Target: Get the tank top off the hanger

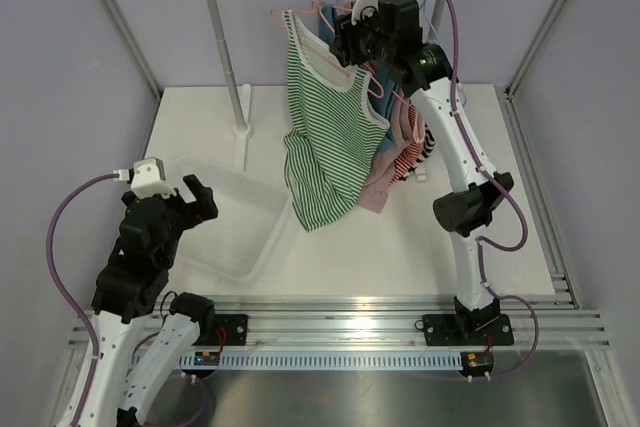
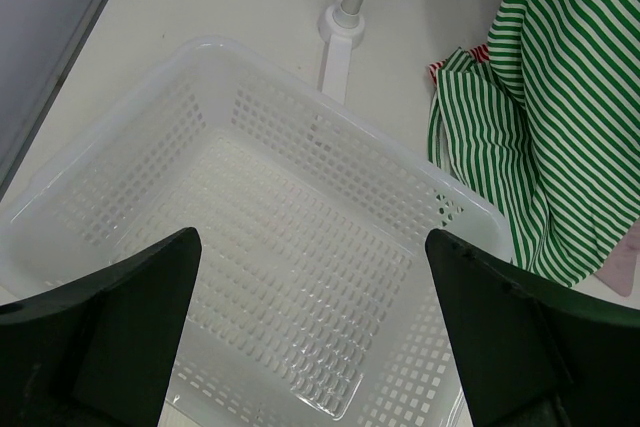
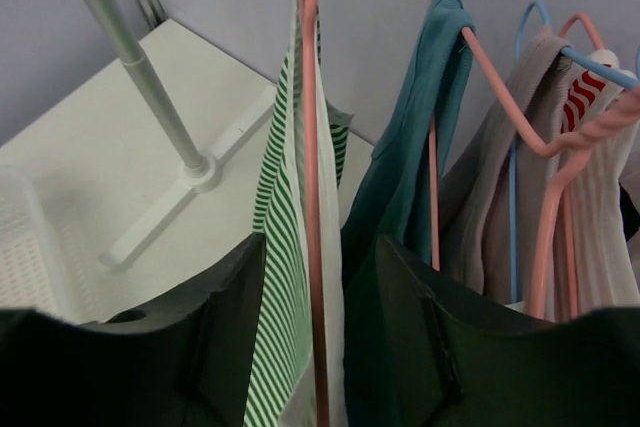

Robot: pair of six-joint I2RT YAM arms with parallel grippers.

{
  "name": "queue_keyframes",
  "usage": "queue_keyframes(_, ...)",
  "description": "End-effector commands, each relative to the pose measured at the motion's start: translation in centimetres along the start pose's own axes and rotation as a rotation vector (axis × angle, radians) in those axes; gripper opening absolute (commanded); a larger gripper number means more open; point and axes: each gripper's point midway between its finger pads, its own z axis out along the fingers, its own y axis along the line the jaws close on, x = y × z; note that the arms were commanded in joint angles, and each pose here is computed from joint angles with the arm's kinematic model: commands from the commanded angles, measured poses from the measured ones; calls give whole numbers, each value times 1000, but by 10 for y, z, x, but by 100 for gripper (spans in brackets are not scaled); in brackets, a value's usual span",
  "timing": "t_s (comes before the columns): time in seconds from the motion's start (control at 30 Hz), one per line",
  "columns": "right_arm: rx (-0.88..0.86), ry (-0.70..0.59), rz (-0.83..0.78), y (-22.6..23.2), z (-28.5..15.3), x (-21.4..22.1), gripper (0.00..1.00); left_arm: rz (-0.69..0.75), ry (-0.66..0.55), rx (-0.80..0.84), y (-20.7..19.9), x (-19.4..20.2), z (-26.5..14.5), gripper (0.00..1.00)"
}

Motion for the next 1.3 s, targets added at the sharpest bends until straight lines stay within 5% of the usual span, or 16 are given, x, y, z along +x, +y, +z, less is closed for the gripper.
queue_keyframes(0.0,53,-65,-57,-10,-4,-23,45,-6,-32,30,-8,-9,5,99)
queue_keyframes(0.07,53,-70,-58,-10,-1,-22,32,-6,-32,32,-8,-9,5,99)
queue_keyframes(0.17,52,-70,-54,-10,2,-20,30,-3,-26,35,-8,-7,6,99)
queue_keyframes(0.3,55,-81,-41,-10,1,-24,0,-2,-24,41,-9,-7,6,99)
queue_keyframes(0.87,10,-317,25,12,-71,-112,0,-12,-43,47,-9,-11,1,99)
queue_keyframes(1.1,-30,-231,57,25,-99,-95,0,-14,-19,147,-34,-29,-5,99)
queue_keyframes(1.27,-82,-125,88,44,-147,-66,0,-25,-26,323,-88,-69,-6,99)
